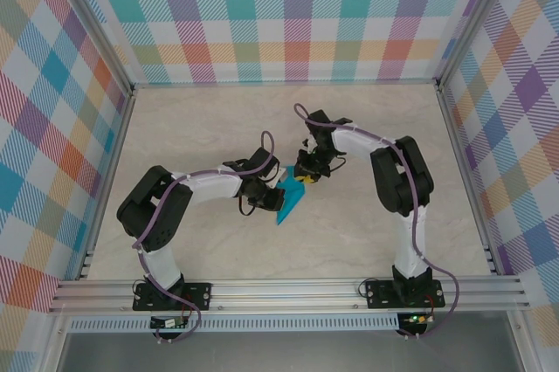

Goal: Fold a paper plane with a square sheet of paper (pick it up from the middle)
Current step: Third fold the triangle at the center of the table.

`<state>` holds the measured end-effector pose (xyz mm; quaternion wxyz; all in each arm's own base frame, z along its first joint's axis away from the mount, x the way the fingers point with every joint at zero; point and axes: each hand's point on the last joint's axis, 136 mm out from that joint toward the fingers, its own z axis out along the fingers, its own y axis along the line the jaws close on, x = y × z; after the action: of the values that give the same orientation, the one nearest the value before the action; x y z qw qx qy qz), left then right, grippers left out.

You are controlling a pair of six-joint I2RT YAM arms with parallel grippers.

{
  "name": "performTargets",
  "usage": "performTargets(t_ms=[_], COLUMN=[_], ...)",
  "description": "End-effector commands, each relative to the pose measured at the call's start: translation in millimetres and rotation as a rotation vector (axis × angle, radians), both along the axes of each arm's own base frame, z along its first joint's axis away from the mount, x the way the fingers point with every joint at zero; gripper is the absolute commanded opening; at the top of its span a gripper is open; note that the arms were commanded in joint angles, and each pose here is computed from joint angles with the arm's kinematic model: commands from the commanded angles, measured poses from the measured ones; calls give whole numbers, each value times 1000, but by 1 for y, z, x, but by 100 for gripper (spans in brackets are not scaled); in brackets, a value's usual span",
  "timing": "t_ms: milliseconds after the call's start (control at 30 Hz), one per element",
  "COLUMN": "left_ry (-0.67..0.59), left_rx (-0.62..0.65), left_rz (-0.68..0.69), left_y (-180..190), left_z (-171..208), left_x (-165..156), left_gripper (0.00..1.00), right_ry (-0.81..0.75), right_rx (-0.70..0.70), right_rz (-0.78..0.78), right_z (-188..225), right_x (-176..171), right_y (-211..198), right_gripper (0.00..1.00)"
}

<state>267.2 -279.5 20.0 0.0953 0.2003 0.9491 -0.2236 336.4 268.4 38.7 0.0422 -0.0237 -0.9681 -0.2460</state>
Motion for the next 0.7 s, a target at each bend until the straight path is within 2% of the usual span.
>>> performTargets(t_ms=[0, 133, 233, 300, 367, 500, 667], left_ry=[47, 48, 59, 56, 56, 64, 68], left_rx=[26, 25, 29, 33, 33, 33, 28], left_rz=[-3, -4, -7, -8, -11, -14, -16], left_y=[6, 7, 7, 8, 8, 8, 7], left_z=[-16, -16, -18, -18, -18, -19, -20], left_x=[-7, -7, -10, -9, -10, -11, -12], left_gripper=[4, 5, 4, 4, 5, 5, 5], right_ry=[-158, -199, -170, -153, -152, -118, -70], right_rx=[22, 162, 349, 401, 417, 363, 364], right_rz=[-62, -117, -112, -101, -68, -33, -34], right_z=[49, 63, 64, 59, 54, 34, 16], right_x=[6, -18, -48, -70, -88, -114, -124], right_y=[-13, -11, 9, 21, 35, 53, 68], right_gripper=[18, 9, 1, 0, 0, 0, 0])
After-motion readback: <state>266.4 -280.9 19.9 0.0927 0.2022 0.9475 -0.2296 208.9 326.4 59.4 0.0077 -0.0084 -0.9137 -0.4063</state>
